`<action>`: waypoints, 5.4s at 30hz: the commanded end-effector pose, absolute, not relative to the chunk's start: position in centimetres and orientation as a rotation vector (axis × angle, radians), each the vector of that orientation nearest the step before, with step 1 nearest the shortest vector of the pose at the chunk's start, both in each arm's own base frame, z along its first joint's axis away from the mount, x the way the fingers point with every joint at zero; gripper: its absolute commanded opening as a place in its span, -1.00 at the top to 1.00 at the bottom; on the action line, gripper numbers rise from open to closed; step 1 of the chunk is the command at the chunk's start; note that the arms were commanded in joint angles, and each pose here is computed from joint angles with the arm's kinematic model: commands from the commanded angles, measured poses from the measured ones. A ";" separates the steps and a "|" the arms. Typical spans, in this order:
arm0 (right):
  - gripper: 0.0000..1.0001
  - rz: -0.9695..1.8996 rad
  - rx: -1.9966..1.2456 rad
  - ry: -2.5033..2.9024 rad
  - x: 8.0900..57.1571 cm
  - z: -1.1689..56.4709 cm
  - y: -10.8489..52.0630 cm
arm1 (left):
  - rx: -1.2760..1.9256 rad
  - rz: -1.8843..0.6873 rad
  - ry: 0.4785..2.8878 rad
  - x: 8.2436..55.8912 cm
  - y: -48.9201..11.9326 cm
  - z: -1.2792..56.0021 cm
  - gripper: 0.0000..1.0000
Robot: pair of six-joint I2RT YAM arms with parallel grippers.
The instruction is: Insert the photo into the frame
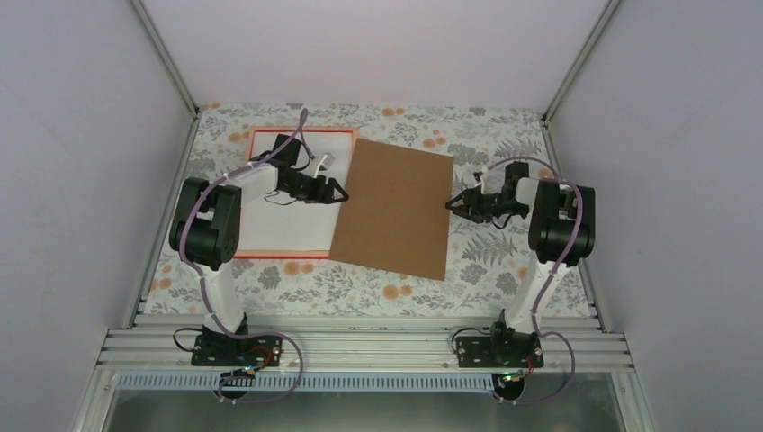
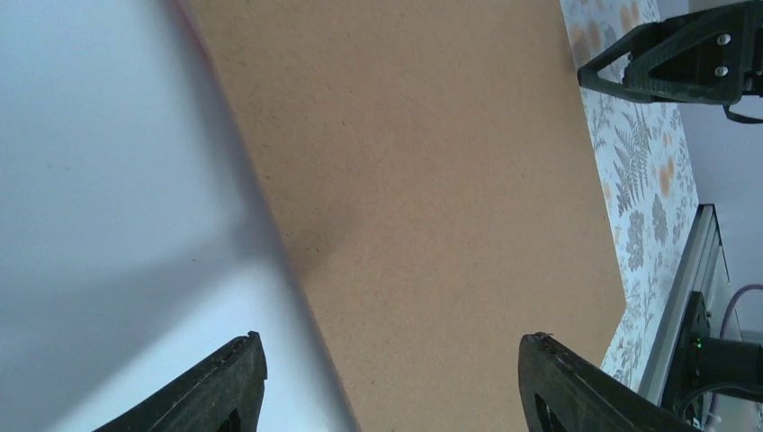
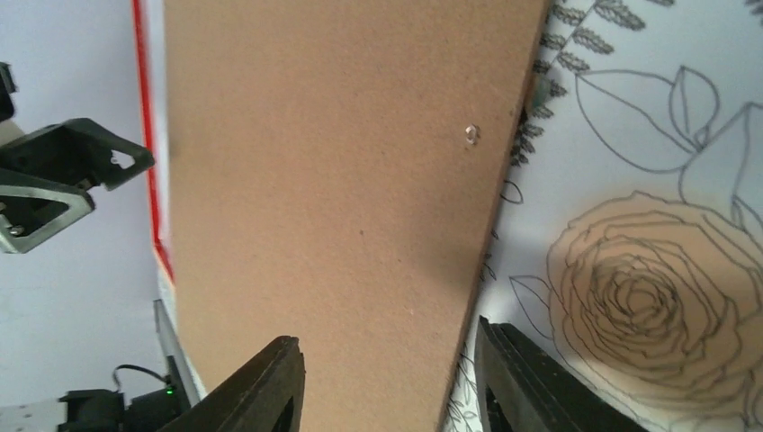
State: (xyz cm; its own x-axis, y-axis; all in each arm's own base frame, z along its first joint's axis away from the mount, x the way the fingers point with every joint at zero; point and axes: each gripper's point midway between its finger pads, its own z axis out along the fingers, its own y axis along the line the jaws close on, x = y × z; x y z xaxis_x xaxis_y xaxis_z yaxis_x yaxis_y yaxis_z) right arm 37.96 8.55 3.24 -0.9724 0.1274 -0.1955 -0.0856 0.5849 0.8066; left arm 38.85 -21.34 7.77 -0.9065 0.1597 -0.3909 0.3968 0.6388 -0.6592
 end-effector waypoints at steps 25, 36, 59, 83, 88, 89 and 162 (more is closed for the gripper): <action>0.09 1.184 -0.029 2.776 35.8 -1.8 9.5 | 0.703 -1.468 2.302 36.7 -29.7 14.8 0.40; 0.00 1.135 -0.122 2.694 37.2 0.8 9.3 | 0.586 -1.427 2.383 40.0 -31.2 14.4 0.54; -1.00 0.130 -0.140 1.897 42.8 38.2 -8.7 | 1.395 -0.044 1.186 40.3 -28.6 39.6 0.95; -1.00 1.257 -0.633 2.168 40.1 26.1 9.8 | 1.522 0.628 0.062 23.6 -24.3 31.3 0.95; -1.00 1.465 -0.600 2.126 39.6 25.6 12.2 | 1.518 0.607 -0.015 21.8 -24.3 30.9 0.95; -1.00 1.500 -0.594 2.119 39.5 25.6 12.6 | 1.520 0.607 -0.024 21.6 -24.3 30.8 0.95; 0.92 1.812 0.060 1.943 41.4 28.1 7.9 | 0.075 -0.516 2.379 46.3 5.5 14.8 -0.89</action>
State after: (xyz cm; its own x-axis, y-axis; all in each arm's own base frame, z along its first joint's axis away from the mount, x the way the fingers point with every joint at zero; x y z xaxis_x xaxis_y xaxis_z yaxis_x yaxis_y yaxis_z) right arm 42.15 7.79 24.24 -0.9028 0.3457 -0.2558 -0.2199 0.1402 0.9654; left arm 46.84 4.20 16.85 -0.7152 0.0941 -0.6926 0.2315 0.9669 -0.1077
